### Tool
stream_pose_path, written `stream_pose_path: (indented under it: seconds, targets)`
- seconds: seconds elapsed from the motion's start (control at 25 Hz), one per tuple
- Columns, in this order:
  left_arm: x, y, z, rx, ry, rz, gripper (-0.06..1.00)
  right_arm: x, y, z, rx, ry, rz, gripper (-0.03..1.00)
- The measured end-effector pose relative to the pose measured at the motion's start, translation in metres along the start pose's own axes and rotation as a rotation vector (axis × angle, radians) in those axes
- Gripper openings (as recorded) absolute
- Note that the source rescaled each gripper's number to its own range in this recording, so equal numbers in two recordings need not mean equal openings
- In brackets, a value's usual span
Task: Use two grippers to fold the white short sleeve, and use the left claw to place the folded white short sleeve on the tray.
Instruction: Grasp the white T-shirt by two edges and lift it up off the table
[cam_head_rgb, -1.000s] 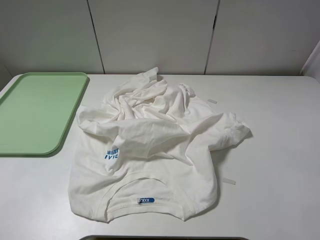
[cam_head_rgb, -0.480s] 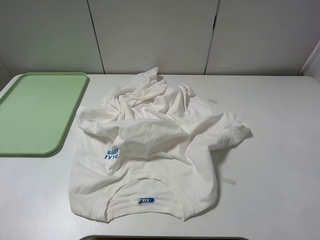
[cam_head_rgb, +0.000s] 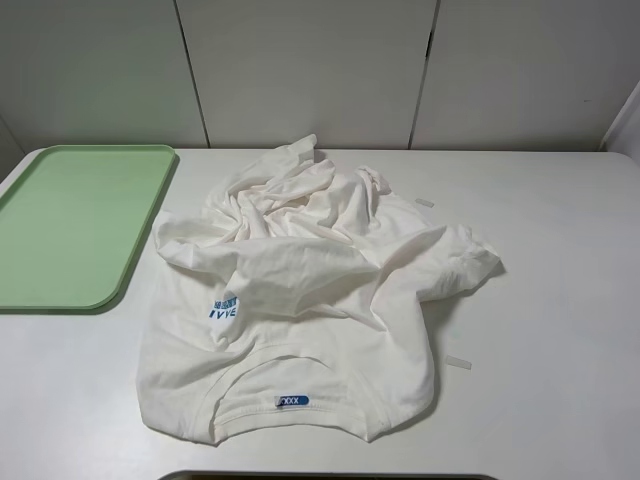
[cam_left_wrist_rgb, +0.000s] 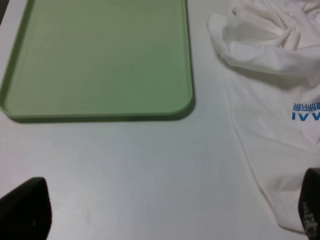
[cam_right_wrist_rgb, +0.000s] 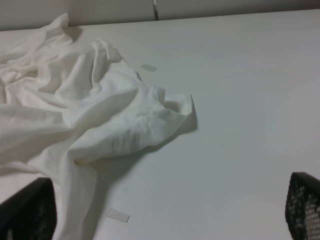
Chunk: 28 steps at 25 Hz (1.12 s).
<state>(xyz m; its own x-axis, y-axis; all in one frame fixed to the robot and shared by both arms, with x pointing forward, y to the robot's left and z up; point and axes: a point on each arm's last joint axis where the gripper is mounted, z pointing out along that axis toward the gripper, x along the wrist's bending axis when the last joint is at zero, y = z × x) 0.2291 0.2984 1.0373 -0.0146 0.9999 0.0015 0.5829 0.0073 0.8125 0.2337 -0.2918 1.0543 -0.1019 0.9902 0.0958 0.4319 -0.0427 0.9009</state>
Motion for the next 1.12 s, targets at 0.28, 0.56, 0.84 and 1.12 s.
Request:
stream_pose_path:
  seconds: [0.28,0.56,0.84,1.12]
  targets:
    - [0.0,0.0,0.0,0.0,0.0,0.0,1.0,0.0,0.0,0.0,0.0,0.0,0.0,1.0]
    - [0.0,0.0,0.0,0.0,-0.022,0.016,1.0,0.0,0.0,0.0,0.0,0.004,0.003,1.0]
    - [-0.005,0.01,-0.001,0.009,-0.114,0.017,1.0,0.009,0.002,0.003,0.023,0.095,-0.023,1.0]
    - [-0.01,0.057,-0.004,0.015,-0.202,0.095,1.0,0.012,0.032,0.024,0.167,0.142,-0.098,1.0]
